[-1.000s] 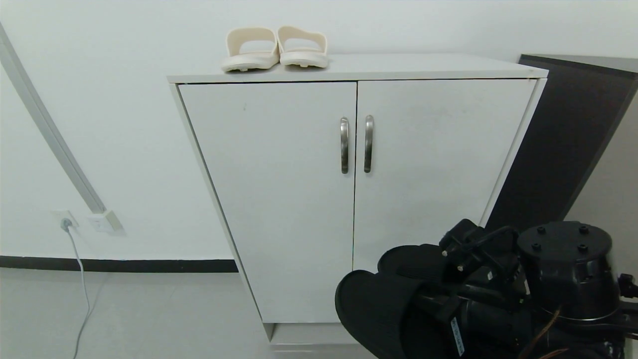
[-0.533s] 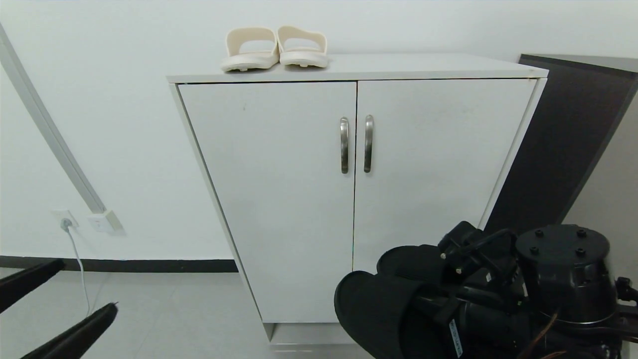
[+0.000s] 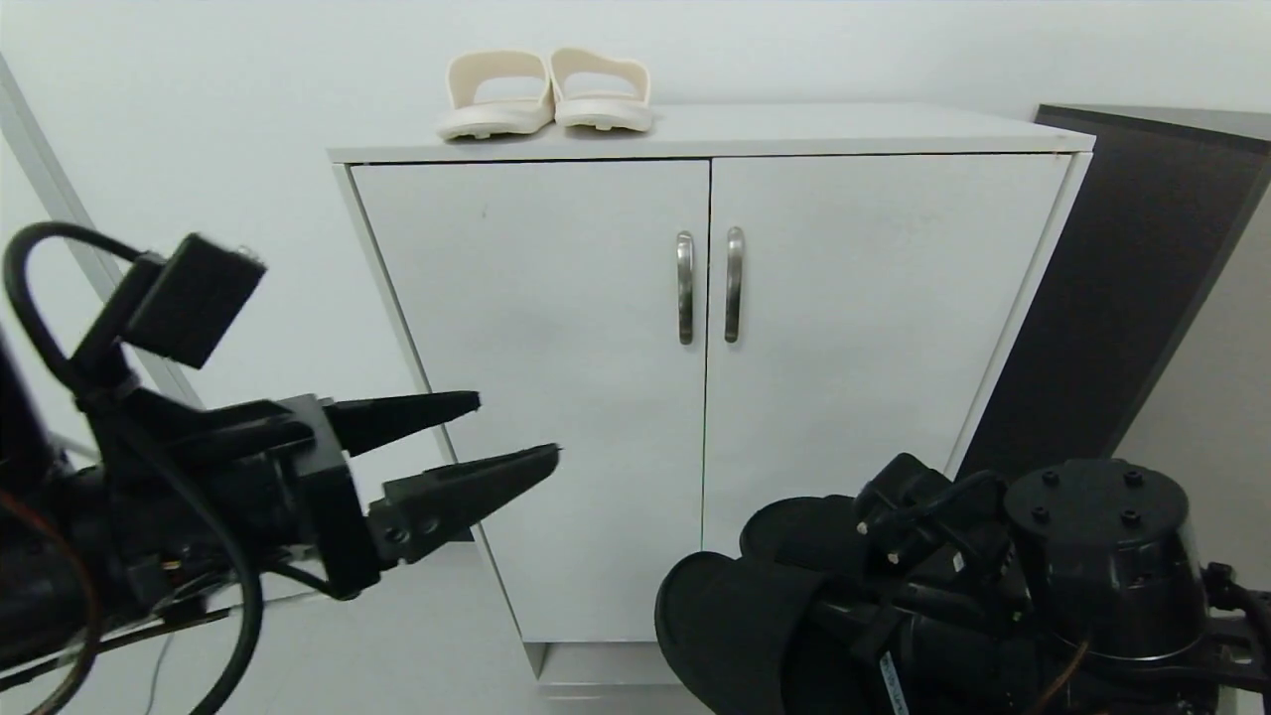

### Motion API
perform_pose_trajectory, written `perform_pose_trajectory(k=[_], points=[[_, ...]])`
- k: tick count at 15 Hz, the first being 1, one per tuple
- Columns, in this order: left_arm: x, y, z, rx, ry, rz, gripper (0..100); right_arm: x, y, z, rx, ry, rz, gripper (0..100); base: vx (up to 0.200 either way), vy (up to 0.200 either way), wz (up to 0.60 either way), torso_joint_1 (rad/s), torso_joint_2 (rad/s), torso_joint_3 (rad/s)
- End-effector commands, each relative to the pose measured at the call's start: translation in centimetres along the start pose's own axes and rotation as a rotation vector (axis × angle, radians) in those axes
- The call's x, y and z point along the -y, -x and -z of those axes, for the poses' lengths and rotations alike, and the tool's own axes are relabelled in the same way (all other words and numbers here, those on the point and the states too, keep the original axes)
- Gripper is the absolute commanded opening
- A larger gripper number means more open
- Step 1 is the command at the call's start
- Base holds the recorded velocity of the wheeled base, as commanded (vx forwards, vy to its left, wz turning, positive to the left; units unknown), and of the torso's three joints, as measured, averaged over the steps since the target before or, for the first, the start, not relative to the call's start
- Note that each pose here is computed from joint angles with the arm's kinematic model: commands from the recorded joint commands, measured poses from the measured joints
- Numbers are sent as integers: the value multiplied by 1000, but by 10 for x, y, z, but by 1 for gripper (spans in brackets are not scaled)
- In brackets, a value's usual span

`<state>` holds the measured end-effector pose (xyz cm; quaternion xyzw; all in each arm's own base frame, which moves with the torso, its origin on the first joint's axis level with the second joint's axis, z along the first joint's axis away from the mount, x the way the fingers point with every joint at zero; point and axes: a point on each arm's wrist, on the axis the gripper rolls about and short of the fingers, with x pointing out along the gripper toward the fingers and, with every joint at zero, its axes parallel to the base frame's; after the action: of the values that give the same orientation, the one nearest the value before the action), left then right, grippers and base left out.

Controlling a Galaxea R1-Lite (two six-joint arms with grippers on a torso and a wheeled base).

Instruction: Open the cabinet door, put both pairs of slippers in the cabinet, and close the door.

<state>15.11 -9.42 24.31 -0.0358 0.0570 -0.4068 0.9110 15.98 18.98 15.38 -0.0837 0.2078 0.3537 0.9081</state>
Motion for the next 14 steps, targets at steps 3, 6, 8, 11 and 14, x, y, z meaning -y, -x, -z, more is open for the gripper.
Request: perform_pose_trajectory(k=[3, 6, 8, 11, 14], points=[[23, -77, -8, -31, 57, 146, 100, -1, -1, 1, 5, 2, -5, 0, 0, 0, 0, 0, 0, 0], [24, -101, -13, -16, 57, 170, 100, -1, -2, 1, 2, 3, -5, 0, 0, 0, 0, 0, 0, 0], [24, -121, -21, -3, 53, 224, 100, -1, -1, 2, -2, 3, -8, 0, 0, 0, 0, 0, 0, 0], [22, -142, -24, -11, 58, 308, 100, -4, -1, 4, -7, 10, -15, 0, 0, 0, 0, 0, 0, 0], [13, -158, -30, -18, 162, 378, 100, -7, -1, 4, -9, 16, -22, 0, 0, 0, 0, 0, 0, 0]])
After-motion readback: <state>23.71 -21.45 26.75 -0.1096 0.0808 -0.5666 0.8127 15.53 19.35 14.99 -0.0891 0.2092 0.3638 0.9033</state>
